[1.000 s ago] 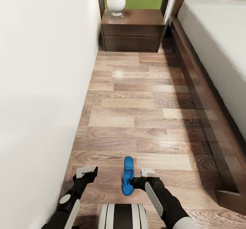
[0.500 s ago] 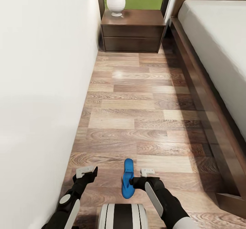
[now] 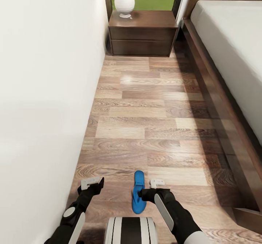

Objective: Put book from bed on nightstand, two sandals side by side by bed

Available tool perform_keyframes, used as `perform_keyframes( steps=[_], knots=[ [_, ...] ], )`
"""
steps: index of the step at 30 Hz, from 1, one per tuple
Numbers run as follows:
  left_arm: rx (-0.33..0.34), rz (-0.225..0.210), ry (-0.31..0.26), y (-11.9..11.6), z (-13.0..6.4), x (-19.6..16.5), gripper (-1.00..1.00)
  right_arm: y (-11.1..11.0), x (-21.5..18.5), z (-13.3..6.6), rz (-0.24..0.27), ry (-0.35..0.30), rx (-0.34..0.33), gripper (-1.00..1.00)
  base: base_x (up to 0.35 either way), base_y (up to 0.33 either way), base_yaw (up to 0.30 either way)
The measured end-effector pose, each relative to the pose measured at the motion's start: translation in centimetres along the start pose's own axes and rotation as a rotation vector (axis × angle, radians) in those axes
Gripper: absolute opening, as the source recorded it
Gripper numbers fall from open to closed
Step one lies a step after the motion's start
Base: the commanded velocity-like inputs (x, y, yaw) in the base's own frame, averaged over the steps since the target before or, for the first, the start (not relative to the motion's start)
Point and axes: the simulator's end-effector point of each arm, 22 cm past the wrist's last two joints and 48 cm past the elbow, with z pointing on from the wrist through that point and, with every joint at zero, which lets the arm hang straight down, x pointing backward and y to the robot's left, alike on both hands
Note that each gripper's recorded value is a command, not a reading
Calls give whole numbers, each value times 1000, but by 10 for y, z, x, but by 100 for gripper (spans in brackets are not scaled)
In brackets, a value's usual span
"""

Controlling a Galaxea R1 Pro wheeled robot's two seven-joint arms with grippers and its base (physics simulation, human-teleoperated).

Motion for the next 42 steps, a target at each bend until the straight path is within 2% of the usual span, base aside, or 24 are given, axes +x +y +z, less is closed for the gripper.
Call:
perform_keyframes(
  steps=[14,17,20,24,33,42],
  knots=[
    [1,-1,-2,0,0,0,100,0,0,0,0,-1,2,100,16,19,0],
    [-4,-23,-18,-1,-4,-2,100,-6,10,3,31,10,-3,100,0,0,0],
    [-3,-25,-39,-3,-4,-10,100,-12,16,5,49,25,3,100,0,0,0],
    [3,-33,-59,-6,-5,-20,100,-11,6,3,66,-1,-5,100,0,0,0],
    [12,-37,-106,-10,-8,-43,100,-5,-12,-4,68,-45,-21,100,0,0,0],
    [16,-36,-99,-12,-9,-47,100,3,-31,-13,53,-91,-35,100,0,0,0]
  ],
)
